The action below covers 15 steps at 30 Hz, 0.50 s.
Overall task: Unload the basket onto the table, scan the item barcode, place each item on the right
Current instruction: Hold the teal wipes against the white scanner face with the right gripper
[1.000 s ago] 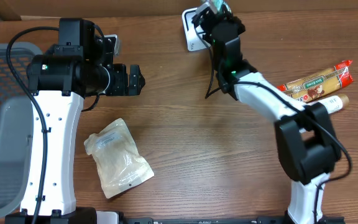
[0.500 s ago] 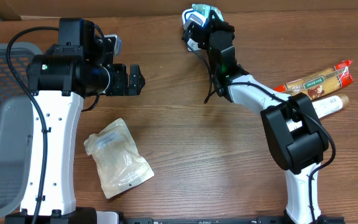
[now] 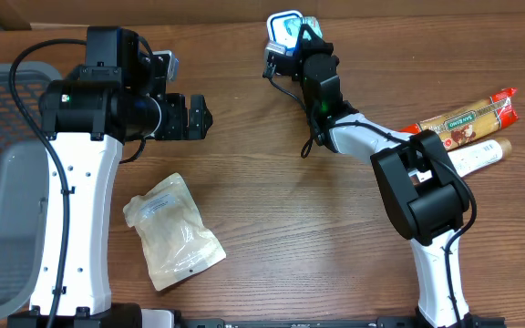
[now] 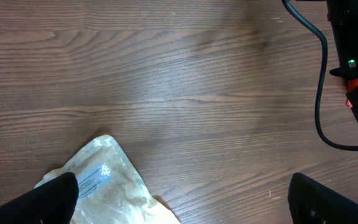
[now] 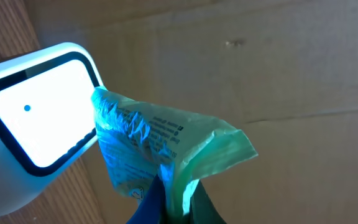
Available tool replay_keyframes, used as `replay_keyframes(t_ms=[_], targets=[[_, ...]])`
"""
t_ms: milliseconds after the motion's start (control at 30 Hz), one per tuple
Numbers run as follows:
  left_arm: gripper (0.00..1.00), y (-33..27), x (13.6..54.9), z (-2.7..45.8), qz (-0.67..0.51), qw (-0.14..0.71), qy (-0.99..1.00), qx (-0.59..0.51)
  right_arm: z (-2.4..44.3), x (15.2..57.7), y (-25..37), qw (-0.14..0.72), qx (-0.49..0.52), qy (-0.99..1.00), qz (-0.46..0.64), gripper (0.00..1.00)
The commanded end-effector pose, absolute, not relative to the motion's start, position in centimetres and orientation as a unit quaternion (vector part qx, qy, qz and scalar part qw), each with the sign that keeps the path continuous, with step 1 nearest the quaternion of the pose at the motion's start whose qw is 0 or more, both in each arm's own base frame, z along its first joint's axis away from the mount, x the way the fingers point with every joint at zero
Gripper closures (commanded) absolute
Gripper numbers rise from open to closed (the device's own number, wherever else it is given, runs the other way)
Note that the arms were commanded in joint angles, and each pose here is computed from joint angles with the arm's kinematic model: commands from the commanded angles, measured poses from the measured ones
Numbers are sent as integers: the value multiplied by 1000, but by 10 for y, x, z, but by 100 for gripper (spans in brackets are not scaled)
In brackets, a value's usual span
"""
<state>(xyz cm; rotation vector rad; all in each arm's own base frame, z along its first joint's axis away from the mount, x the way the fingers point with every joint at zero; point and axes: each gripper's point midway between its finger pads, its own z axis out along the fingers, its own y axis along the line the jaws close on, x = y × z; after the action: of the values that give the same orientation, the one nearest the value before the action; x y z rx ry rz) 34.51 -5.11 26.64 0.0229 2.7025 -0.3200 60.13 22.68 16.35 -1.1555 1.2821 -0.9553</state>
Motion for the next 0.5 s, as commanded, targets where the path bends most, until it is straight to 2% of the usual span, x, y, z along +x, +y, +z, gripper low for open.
replay_keyframes(t_ms=[0,467], targets=[[0,-52,344,283,-121,233,965,20,189,602,230,572,-467,530,-417,96],[0,-52,344,283,-121,233,965,20,206,594,238,611,-403,564,-383,96]])
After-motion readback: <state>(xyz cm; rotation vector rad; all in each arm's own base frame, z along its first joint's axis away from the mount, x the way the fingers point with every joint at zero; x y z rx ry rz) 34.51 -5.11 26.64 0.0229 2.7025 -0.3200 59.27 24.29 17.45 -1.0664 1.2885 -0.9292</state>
